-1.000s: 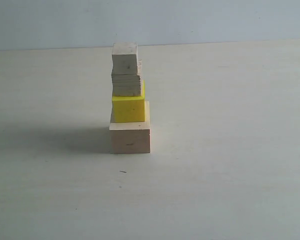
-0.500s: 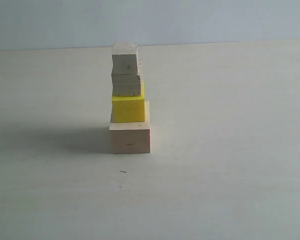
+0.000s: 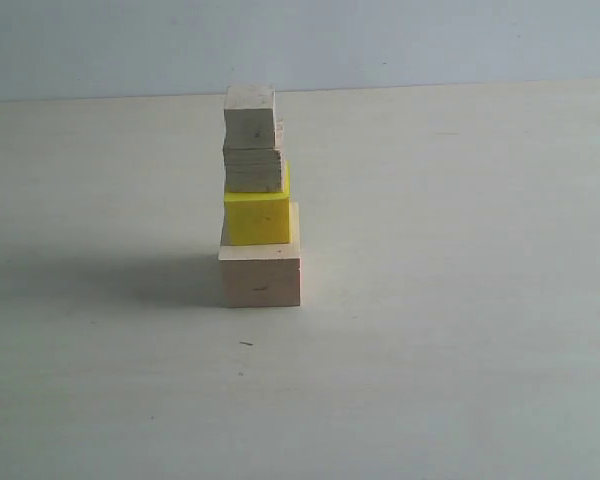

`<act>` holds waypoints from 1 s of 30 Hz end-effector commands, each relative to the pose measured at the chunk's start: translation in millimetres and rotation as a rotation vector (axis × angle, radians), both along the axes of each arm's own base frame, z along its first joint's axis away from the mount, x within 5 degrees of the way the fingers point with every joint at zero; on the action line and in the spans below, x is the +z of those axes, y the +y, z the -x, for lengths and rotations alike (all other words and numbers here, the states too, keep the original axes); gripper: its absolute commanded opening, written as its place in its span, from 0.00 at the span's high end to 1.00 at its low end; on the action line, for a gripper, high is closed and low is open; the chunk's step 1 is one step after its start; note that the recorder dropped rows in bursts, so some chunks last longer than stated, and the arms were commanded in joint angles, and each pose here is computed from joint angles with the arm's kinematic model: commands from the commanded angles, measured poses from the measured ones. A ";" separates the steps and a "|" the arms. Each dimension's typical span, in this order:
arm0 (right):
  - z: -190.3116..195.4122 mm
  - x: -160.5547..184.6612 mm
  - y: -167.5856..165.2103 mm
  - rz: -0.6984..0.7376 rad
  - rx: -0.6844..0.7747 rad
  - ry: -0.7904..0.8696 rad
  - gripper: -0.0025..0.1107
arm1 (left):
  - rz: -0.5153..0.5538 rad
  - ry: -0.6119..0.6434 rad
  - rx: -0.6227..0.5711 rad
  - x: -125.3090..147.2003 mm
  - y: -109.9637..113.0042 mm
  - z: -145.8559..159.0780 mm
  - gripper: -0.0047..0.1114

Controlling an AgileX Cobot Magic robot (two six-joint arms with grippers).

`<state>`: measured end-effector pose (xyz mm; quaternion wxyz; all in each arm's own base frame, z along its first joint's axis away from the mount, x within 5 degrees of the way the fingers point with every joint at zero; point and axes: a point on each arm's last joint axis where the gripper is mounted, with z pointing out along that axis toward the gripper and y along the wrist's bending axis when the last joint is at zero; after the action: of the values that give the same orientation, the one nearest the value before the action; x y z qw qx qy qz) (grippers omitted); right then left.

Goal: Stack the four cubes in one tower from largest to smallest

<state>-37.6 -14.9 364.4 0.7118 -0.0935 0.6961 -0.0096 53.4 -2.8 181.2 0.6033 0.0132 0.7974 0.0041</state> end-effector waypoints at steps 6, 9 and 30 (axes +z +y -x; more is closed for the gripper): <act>3.5 3.7 3.1 -0.041 -0.073 -0.029 0.98 | 0.005 -0.008 0.002 0.0 0.0 0.1 0.96; -1.1 4.3 7.3 -0.083 -0.096 -0.079 0.98 | 0.005 -0.008 0.002 0.0 0.0 0.1 0.96; -90.5 -151.6 15.2 -0.262 -0.129 0.115 0.98 | 0.005 -0.008 0.002 0.0 0.0 0.1 0.96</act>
<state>51.0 0.6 223.9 0.6807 0.0287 0.7314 0.0299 53.4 -2.8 181.2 0.6033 0.0132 0.7974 0.0041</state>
